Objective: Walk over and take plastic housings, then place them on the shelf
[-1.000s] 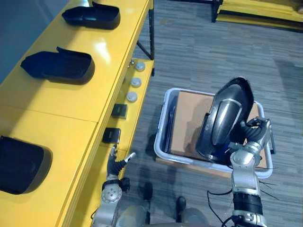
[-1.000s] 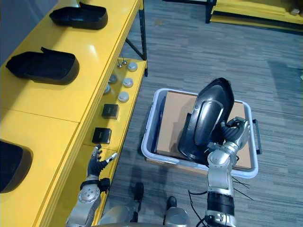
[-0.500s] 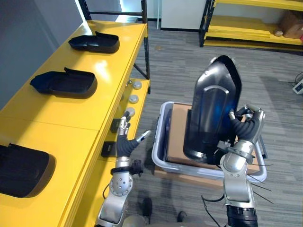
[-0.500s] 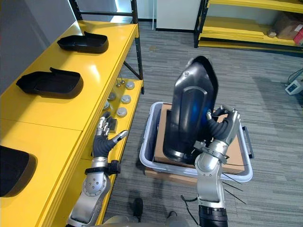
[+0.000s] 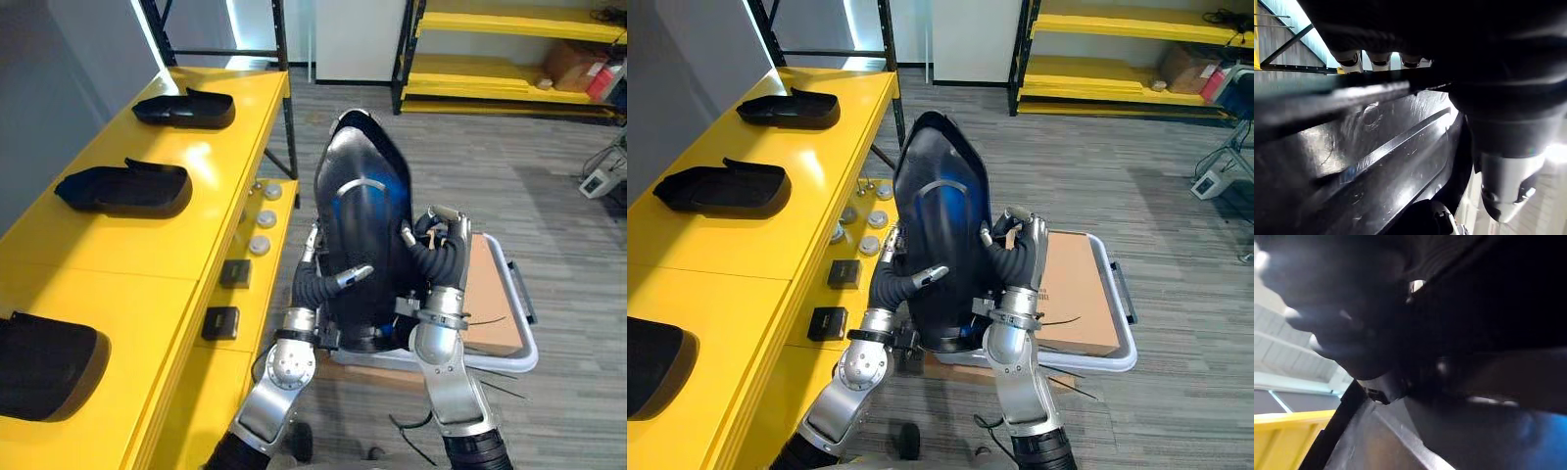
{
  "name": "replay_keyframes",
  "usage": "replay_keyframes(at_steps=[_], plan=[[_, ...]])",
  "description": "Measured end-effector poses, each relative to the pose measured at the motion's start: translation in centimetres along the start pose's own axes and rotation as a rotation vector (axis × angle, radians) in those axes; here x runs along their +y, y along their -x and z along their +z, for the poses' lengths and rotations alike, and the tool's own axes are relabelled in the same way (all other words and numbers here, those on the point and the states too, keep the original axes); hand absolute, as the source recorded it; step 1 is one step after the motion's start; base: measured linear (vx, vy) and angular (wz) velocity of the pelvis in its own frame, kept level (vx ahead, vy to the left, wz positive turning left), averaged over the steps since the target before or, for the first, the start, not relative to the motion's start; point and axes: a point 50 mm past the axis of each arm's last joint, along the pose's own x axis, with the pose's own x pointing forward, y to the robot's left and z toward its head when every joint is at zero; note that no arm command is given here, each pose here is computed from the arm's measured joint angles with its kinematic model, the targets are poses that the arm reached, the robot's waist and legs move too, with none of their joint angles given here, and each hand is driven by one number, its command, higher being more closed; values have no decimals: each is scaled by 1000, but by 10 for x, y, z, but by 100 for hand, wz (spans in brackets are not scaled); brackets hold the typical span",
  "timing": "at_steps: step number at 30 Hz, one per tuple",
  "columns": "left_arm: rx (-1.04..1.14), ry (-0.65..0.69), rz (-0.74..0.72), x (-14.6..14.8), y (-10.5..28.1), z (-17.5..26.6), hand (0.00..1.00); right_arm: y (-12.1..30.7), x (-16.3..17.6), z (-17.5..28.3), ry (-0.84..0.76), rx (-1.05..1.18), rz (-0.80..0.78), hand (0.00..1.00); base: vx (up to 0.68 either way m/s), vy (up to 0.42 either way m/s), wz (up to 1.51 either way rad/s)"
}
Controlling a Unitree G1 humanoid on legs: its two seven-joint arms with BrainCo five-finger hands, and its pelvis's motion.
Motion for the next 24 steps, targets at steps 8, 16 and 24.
replay_keyframes(at_steps=[8,16,24], plan=[[24,-27,8,6,-4,-5,100,2,3,3,-9,-36,40,0,-2,-1,-1],[43,-34,27,8,-4,-7,100,-2,4,8,-110,-44,43,0,0,0,0],[21,-72,59,12,-7,-4,100,-12,-2,20,-337,-39,29,0,-4,-4,-2]])
